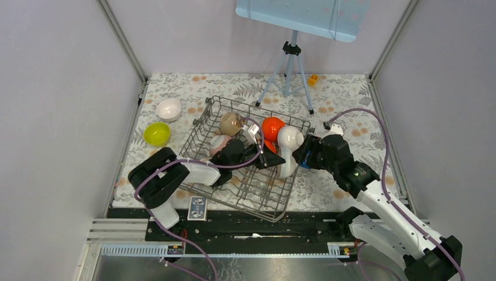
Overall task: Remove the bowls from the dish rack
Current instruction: Pick up the bowl from the dish rack.
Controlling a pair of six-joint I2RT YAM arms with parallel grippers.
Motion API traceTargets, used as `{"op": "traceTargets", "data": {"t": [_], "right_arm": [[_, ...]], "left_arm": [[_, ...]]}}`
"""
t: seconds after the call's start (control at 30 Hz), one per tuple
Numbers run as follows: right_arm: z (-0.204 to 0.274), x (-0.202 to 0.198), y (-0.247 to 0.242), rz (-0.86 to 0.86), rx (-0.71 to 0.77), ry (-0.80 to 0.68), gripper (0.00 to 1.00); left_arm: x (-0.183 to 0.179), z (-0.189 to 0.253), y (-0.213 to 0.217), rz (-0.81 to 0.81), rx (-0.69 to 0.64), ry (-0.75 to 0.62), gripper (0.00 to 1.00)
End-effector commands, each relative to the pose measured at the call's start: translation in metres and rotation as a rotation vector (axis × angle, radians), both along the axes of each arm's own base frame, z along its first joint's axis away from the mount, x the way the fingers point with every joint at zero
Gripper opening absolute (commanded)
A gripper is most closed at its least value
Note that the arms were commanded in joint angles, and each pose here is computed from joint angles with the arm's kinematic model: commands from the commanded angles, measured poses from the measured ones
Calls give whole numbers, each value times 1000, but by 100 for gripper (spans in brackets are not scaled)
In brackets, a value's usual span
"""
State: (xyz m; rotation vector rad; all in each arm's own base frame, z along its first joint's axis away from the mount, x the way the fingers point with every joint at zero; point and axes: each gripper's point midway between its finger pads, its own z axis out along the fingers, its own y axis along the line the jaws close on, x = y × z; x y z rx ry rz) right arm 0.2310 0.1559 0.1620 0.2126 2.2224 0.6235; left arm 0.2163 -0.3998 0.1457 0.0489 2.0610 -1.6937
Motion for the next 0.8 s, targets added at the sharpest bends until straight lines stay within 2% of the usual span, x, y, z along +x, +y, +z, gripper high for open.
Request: {"op": "traceTargets", "data": {"t": [0.0,0.1,0.27,0.4,0.53,0.77], "right_arm": [[-14,8,-9,-56,-38,19,68],[-24,7,-7,-51,-39,53,60],[-36,1,-6,-39,-33,82,53],[-36,-14,1,22,25,71,54],[-43,-41,15,153,72,132,56],[-51,-64,20,242,87,205,52]], "left_arm": [[-13,43,-4,-93,-101,-120,0],[-10,40,-1,-77,-84,-125,0],[-5,39,0,-53,-75,-127,0],[0,38,-3,-36,-64,-128,0],[7,40,-5,-15,-64,-135,0],[17,46,-14,-6,-74,-141,0]]}}
